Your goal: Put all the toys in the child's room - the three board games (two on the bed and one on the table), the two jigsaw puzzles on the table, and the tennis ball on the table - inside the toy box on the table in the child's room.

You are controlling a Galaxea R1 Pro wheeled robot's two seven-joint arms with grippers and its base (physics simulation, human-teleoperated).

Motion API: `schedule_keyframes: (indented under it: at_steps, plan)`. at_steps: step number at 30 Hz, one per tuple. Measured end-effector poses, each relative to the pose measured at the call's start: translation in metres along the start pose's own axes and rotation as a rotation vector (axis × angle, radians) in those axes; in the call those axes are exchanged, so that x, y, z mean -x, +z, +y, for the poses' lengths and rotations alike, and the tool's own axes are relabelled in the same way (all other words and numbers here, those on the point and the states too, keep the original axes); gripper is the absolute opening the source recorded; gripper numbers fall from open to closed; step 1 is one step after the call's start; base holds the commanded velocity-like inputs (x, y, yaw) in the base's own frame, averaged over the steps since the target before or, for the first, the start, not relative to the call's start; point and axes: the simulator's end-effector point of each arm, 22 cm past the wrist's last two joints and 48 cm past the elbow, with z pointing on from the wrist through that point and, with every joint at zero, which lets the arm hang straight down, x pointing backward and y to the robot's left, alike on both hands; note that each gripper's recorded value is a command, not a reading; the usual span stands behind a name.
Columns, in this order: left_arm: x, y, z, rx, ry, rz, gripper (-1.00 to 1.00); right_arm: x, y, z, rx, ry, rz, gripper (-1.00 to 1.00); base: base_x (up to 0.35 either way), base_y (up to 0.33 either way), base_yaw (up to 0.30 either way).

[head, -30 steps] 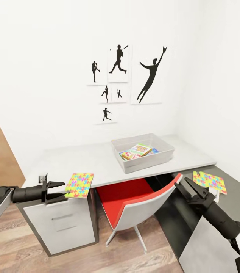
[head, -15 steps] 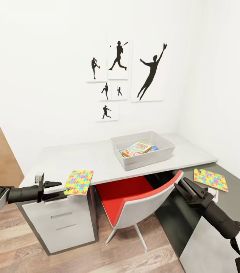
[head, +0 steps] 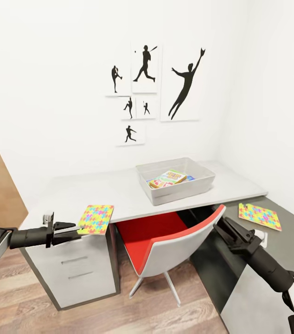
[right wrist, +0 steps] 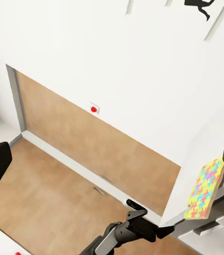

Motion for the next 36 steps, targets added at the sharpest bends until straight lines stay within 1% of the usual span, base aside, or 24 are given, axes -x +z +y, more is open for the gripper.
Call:
schedule_keyframes:
  at_steps: [32,36]
  plan:
    - [-0.022,0.022,0.052,-0.002,0.012,0.002,1.00,-0.025,-0.026,-0.048,-0.002,0.000,0.000,1.00,0.000,0.000,0.000]
    - [-0.022,0.022,0.052,-0.003,0.015,0.001,1.00,-0.025,-0.027,-0.048,-0.001,0.000,0.000,1.00,0.000,0.000,0.000]
